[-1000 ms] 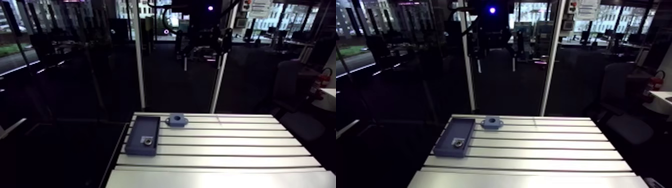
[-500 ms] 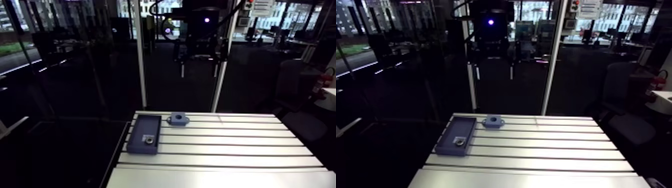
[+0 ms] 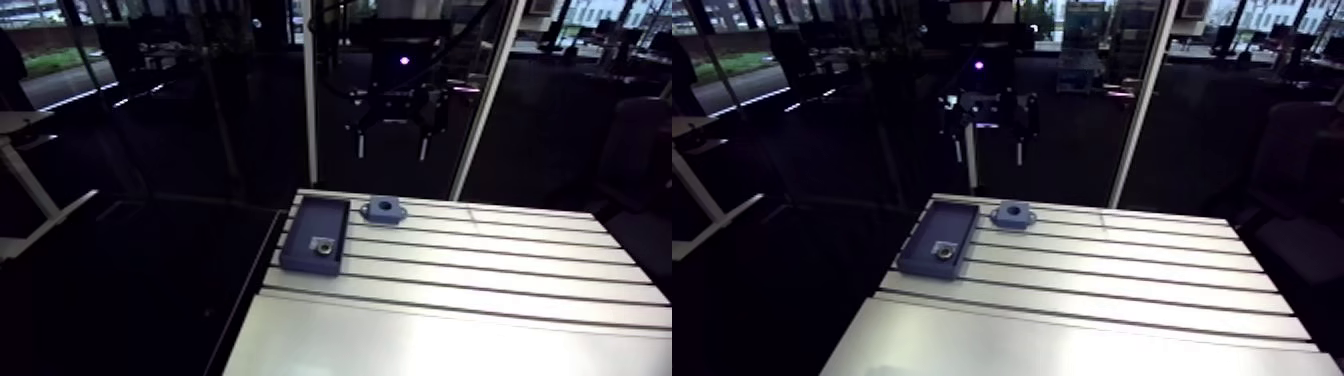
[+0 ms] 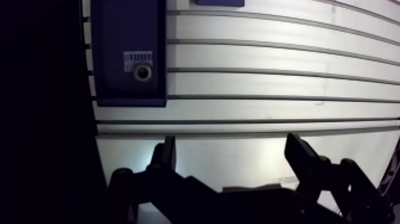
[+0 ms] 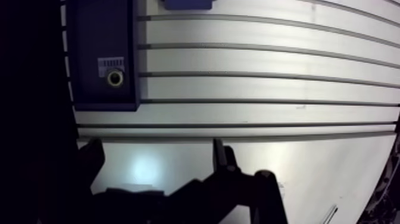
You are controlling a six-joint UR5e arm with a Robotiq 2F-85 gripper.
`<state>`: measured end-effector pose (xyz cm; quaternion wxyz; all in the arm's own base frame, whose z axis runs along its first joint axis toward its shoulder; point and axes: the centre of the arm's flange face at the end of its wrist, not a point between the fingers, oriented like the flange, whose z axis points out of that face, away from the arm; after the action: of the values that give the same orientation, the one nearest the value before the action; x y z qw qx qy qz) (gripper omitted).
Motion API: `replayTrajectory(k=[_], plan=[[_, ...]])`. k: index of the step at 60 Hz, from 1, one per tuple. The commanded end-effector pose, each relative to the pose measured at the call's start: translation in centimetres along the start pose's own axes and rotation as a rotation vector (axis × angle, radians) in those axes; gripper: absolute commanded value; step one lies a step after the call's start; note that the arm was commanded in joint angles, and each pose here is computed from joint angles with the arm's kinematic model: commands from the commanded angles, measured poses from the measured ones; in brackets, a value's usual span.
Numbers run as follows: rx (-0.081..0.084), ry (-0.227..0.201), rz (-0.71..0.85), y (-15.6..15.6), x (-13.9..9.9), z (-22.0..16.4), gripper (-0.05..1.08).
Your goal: Pick up the bearing and press it into the housing until flush.
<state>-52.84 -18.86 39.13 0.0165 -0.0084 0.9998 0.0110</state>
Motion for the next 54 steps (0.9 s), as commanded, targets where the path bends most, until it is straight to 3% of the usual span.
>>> replayTrajectory(k=[1, 14, 34, 51, 54], plan=[[0.029, 0.022, 0.001, -2.1, 1.1, 2.0, 0.01], [0.045, 0.028, -0.003, -3.6, 1.7, 3.3, 0.01], [0.038, 0.003, -0.047, -6.4, 2.3, 7.1, 0.07], [0.035, -0.024, -0.062, -7.8, 3.5, 9.9, 0.25], [0.028, -0.027, -0.054, -8.1, 3.6, 10.2, 0.28]])
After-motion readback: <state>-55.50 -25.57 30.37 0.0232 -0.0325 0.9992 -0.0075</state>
